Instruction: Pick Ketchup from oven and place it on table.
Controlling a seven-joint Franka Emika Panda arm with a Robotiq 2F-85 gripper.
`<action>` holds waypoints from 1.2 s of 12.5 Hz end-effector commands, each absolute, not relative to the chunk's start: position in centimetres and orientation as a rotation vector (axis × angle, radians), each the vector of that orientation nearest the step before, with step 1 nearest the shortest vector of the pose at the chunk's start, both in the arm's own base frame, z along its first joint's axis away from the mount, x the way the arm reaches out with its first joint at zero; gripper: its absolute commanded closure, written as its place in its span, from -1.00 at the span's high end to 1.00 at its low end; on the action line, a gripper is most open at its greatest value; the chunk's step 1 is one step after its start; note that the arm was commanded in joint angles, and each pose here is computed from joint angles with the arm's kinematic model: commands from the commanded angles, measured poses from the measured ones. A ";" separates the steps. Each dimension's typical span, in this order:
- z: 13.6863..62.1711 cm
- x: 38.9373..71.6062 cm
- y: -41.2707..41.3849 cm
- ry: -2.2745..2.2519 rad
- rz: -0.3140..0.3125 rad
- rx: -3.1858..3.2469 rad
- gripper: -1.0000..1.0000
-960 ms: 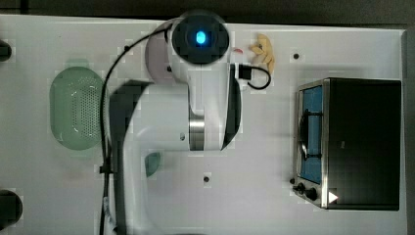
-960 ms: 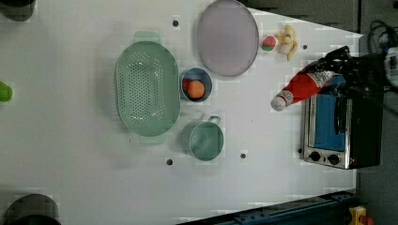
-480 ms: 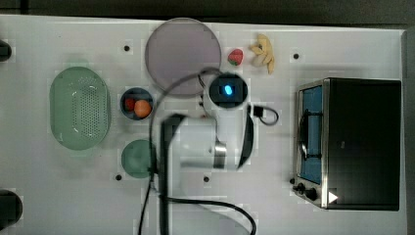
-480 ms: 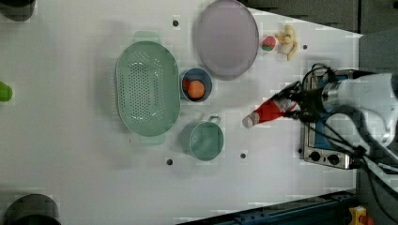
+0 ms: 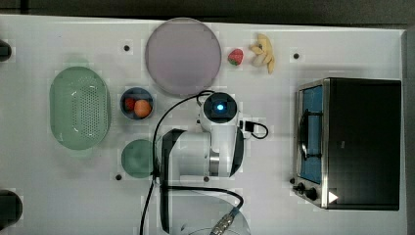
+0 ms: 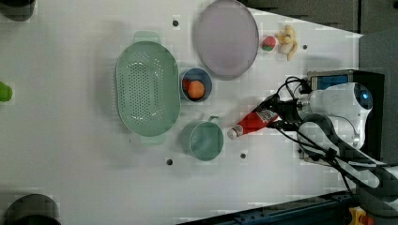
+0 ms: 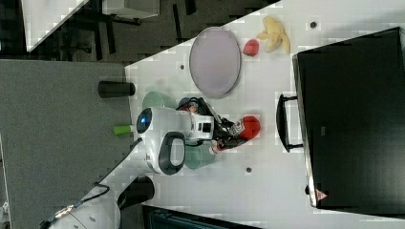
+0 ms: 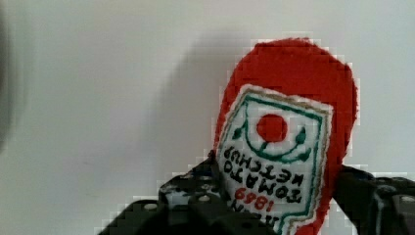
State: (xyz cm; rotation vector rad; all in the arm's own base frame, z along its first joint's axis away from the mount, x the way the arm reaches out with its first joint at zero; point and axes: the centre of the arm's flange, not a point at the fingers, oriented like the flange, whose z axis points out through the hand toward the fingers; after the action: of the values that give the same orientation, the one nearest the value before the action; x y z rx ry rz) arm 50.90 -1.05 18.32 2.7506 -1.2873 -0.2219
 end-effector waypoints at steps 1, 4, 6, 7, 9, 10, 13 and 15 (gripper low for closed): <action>23.0 53.9 -2.5 -1.335 -0.043 2.800 1.00; 28.6 56.5 -3.0 -1.460 0.067 2.784 1.00; 33.5 57.6 -3.4 -1.473 0.067 2.787 1.00; 36.5 58.1 -3.5 -1.476 0.046 2.786 1.00; 45.0 59.2 -3.7 -1.477 0.038 2.793 1.00; 49.7 59.7 -3.6 -1.476 0.057 2.802 1.00; 57.5 60.0 -3.2 -1.467 0.110 2.823 1.00; 58.9 59.5 -3.3 -1.468 0.089 2.818 1.00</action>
State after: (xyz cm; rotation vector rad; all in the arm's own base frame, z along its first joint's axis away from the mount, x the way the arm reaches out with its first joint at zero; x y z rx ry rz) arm 60.13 -2.47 58.94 2.8526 -1.4292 0.0931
